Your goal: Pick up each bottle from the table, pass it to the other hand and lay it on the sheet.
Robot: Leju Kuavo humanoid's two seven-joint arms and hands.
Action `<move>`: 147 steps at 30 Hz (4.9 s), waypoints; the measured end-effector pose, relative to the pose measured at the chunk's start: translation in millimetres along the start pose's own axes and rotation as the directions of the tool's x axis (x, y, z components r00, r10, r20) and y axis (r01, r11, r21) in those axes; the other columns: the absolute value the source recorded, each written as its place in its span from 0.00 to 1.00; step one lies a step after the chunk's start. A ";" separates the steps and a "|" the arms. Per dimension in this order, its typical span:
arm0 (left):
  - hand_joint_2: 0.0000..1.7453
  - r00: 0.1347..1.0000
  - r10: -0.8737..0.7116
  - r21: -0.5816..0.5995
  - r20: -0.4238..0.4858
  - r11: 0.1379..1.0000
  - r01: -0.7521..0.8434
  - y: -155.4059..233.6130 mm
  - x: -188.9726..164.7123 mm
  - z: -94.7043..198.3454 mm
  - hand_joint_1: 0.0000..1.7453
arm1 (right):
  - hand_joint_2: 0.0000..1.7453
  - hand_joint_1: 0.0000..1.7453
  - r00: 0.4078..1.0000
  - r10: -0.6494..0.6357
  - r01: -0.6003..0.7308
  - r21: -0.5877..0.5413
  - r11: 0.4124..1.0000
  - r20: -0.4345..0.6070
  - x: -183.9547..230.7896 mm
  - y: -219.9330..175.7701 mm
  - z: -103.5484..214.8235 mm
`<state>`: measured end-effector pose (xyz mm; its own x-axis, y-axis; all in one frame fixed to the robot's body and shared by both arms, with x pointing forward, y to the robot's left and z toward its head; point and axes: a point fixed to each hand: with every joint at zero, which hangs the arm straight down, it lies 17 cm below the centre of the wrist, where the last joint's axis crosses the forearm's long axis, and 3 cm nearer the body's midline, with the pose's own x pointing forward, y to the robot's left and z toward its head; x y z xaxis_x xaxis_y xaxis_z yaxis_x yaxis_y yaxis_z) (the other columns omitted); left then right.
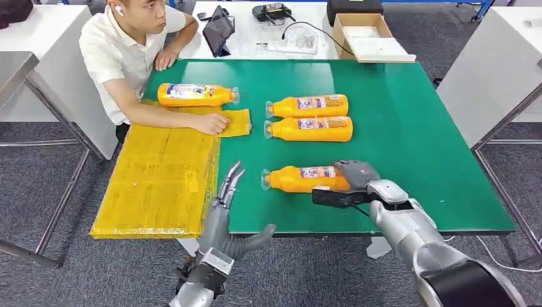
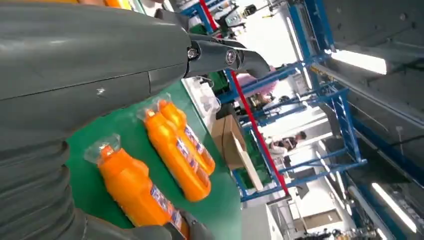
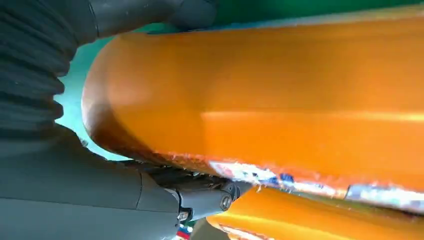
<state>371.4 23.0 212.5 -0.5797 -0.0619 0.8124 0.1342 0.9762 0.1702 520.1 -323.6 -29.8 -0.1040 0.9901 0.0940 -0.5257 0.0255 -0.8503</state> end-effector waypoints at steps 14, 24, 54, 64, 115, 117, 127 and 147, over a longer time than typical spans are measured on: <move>1.00 0.883 0.352 0.158 -0.310 0.935 -0.318 12.3 -49.4 19.9 0.00 | 1.00 1.00 0.903 -0.306 0.395 -0.304 0.867 0.301 67.4 -6.2 22.8; 1.00 0.798 0.499 0.268 -0.338 0.864 -0.426 28.0 -58.0 29.3 0.00 | 1.00 1.00 0.802 -0.429 0.580 -0.373 0.724 0.414 96.2 -12.7 50.2; 1.00 0.681 0.674 0.148 -0.286 0.733 -0.664 16.1 -18.6 24.7 0.00 | 1.00 1.00 0.363 -0.519 0.848 -0.045 0.527 0.773 277.2 -44.7 124.2; 1.00 0.707 0.664 0.101 -0.243 0.742 -0.663 14.5 -8.7 19.7 0.00 | 1.00 1.00 0.250 -0.484 0.806 0.097 0.583 0.839 343.9 -40.9 159.1; 1.00 0.832 -0.491 0.177 -0.258 0.823 0.540 151.1 -67.4 13.2 1.00 | 0.00 0.00 0.544 -0.125 0.828 -0.507 0.238 0.830 276.6 -113.2 252.7; 1.00 0.759 -0.607 0.107 -0.235 0.760 0.641 148.1 -75.9 2.1 1.00 | 0.00 0.00 0.518 -0.147 0.848 -0.482 0.221 0.843 276.6 -115.1 250.4; 1.00 0.565 -0.771 -0.246 -0.294 0.632 0.735 151.6 -165.5 -37.0 1.00 | 0.00 0.00 0.417 -0.175 0.899 -0.375 0.228 0.892 300.7 -116.6 246.1; 1.00 0.492 -0.759 -0.507 -0.426 0.651 0.565 173.8 -242.2 -34.4 0.04 | 0.00 0.00 0.358 -0.259 0.923 -0.298 0.244 0.897 311.1 -99.0 229.3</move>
<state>562.8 200.5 64.5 -0.0444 -0.8603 0.5079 0.1673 0.4948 0.8528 346.2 -49.8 202.4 -0.6583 0.2241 0.7187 0.0268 0.9611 -0.2750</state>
